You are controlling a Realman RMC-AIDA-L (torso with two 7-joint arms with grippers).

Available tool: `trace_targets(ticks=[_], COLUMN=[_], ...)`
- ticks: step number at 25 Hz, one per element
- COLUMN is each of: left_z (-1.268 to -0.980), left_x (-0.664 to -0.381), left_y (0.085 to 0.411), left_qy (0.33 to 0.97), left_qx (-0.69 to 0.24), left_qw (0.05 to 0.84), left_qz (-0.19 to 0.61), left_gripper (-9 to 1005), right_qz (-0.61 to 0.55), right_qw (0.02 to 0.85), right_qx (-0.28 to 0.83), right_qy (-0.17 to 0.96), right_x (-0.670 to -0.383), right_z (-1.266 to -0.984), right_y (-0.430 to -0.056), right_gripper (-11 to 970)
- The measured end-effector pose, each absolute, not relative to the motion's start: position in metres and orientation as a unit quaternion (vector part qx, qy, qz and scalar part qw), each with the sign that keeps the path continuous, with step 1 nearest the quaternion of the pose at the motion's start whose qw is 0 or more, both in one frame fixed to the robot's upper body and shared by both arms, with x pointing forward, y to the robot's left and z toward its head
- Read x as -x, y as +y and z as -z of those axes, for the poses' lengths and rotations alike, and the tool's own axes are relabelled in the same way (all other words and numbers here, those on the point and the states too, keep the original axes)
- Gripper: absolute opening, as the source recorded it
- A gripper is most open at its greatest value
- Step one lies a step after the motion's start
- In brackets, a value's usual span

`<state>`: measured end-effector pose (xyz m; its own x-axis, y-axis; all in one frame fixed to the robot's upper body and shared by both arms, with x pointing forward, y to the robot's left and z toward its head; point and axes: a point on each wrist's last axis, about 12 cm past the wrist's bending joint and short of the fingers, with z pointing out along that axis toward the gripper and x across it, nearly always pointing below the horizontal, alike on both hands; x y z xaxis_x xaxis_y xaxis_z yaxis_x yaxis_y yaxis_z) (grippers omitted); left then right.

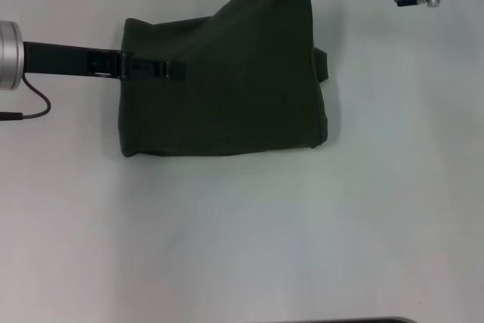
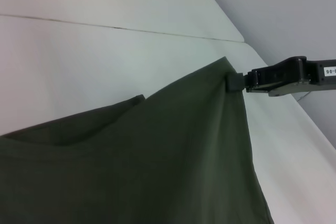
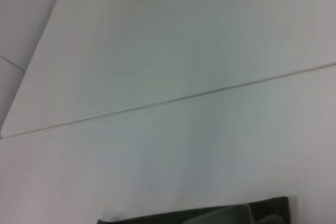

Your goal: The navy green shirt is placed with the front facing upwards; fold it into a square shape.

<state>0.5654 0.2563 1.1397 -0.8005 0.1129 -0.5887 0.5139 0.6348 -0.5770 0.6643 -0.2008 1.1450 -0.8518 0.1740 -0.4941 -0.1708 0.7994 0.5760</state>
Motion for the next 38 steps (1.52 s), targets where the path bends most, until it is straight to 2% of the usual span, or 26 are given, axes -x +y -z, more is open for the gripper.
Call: trace_targets(ticks=[5, 13, 19, 28, 38], left_z=[-1.141, -1.141, -1.138, -1.138, -1.133], left_x=[-0.567, -0.569, -0.570, -0.572, -0.572], left_y=[0.257, 0.259, 0.261, 0.259, 0.257], left_qy=[0.866, 0.868, 0.870, 0.869, 0.870], left_qx=[-0.181, -0.175, -0.168, -0.168, -0.163], left_qw=[0.261, 0.268, 0.267, 0.266, 0.258], left_qz=[0.386, 0.381, 0.379, 0.381, 0.387], left_gripper=[848, 848, 848, 847, 848], right_qz=[-0.312, -0.365, -0.378, -0.316, -0.299], right_qw=[0.277, 0.262, 0.263, 0.281, 0.301], right_qx=[0.008, 0.059, 0.070, 0.001, -0.003], right_qy=[0.909, 0.891, 0.885, 0.906, 0.905], right_x=[-0.665, -0.658, -0.655, -0.658, -0.665], right_z=[-1.145, -1.159, -1.163, -1.143, -1.130], right_y=[-0.198, -0.176, -0.178, -0.221, -0.208], right_gripper=[14, 14, 14, 13, 14])
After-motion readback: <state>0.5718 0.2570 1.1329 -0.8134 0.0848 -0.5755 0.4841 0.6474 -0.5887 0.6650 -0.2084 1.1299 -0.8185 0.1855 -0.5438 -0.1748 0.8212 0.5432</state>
